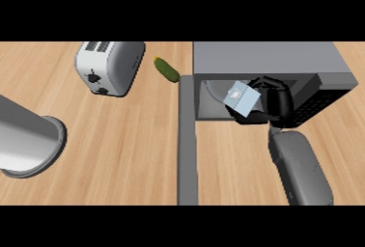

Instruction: Pick up the milk, place it into the microwave and close the microwave

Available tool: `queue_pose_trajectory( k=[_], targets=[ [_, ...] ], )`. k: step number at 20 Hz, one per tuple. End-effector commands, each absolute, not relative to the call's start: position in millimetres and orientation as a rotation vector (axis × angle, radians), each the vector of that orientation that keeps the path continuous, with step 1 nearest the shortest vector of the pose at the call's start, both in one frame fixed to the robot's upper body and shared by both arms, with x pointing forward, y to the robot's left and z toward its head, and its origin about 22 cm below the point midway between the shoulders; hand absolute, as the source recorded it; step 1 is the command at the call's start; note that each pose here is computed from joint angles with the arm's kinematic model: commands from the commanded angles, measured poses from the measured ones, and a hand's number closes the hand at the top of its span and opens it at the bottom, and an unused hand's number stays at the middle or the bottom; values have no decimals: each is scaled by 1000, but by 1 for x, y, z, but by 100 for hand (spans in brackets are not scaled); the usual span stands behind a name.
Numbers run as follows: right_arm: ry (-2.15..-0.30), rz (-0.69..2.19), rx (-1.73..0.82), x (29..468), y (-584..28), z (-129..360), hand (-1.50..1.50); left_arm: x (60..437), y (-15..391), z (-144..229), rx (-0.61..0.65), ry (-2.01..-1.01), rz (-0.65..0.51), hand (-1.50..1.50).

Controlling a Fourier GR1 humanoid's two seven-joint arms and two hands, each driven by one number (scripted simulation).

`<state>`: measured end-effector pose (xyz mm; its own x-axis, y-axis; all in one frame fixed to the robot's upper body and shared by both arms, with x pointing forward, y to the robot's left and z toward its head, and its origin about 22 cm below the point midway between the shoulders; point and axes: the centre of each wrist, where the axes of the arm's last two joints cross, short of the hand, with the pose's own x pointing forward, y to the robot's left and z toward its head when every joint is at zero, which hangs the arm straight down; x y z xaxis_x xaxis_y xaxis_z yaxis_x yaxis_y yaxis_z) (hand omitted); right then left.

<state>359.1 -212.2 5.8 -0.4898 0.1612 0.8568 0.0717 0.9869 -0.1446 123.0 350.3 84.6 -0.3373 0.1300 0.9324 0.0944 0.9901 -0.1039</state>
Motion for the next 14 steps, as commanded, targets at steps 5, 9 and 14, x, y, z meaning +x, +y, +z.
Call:
queue_pose_trajectory(
  k=[5, 9, 14],
  targets=[
    [-1999, 175, -281, 402, -199, 35, 150, 136, 345, 86, -197, -1938, 14, -150],
    [-2040, 224, -390, 400, -223, 31, 150, 146, 343, 83, -229, -1932, -8, -150],
    [-2056, 174, -452, 398, -219, 26, 150, 153, 343, 87, -249, -1943, -18, -150]
  ],
)
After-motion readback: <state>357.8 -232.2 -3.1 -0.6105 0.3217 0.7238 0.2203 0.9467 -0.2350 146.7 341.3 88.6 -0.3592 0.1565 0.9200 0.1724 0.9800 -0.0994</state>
